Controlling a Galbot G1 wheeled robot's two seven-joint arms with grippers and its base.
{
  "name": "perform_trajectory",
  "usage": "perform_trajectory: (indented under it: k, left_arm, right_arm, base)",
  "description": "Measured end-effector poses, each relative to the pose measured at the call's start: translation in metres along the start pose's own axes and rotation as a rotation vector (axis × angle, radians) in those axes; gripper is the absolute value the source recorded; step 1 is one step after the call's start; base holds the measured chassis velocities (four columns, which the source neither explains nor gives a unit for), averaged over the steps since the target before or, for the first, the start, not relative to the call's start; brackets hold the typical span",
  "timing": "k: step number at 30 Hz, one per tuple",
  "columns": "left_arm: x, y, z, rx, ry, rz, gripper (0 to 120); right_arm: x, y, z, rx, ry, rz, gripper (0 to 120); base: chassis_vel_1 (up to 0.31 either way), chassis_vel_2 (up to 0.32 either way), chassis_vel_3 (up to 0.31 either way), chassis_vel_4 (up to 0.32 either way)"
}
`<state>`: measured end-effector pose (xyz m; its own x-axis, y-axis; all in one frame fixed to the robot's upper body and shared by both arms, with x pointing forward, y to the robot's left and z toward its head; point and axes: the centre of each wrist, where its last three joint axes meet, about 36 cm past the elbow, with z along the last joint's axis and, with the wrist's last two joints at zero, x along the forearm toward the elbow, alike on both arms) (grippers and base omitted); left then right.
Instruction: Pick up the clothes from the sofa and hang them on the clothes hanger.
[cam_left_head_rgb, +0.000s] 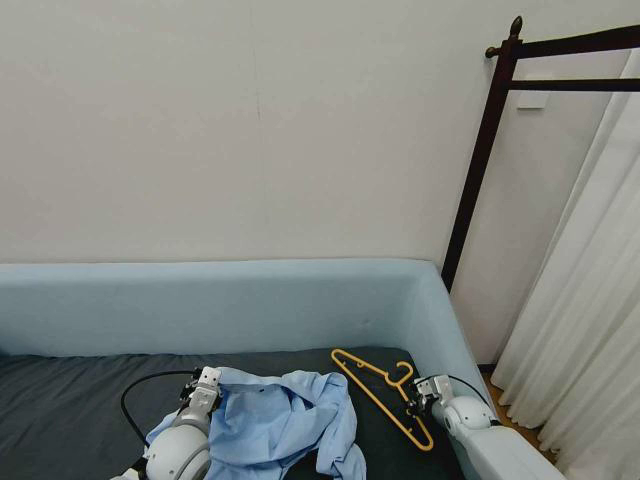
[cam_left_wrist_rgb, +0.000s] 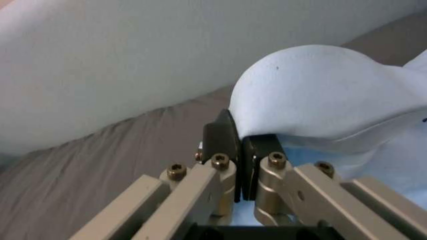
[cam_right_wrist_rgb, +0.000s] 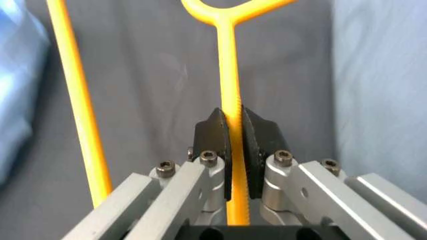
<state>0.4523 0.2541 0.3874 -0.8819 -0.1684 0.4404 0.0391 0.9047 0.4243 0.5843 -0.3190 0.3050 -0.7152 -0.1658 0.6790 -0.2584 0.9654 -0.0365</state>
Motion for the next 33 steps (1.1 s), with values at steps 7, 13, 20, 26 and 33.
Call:
perform_trajectory:
  k: [7, 13, 20, 26, 33]
  left_arm:
    - [0.002, 0.006, -0.004, 0.016, 0.002, 0.0, 0]
    - [0.008, 0.014, -0.018, 0.045, -0.008, 0.013, 0]
    - [0.029, 0.023, -0.039, 0.036, 0.018, 0.016, 0]
    - [0.048, 0.026, -0.067, 0.114, 0.104, 0.044, 0]
    - [0.051, 0.02, -0.086, 0.156, 0.141, 0.054, 0]
  right_arm:
    - [0.059, 0.018, -0.009, 0.213, -0.178, 0.056, 4]
    - [0.114, 0.031, 0.035, 0.507, -0.314, 0.139, 4]
    - [0.155, 0.063, 0.083, 0.754, -0.453, 0.196, 4]
    - [0.172, 0.108, 0.118, 0.803, -0.5, 0.13, 4]
    - [0.189, 0.156, 0.134, 0.753, -0.513, -0.027, 4]
  base:
    - [0.0, 0.0, 0.0, 0.0]
    - [0.0, 0.0, 0.0, 0.0]
    - [0.0, 0.0, 0.0, 0.0]
    - [0.0, 0.0, 0.0, 0.0]
    - [0.0, 0.0, 0.0, 0.0]
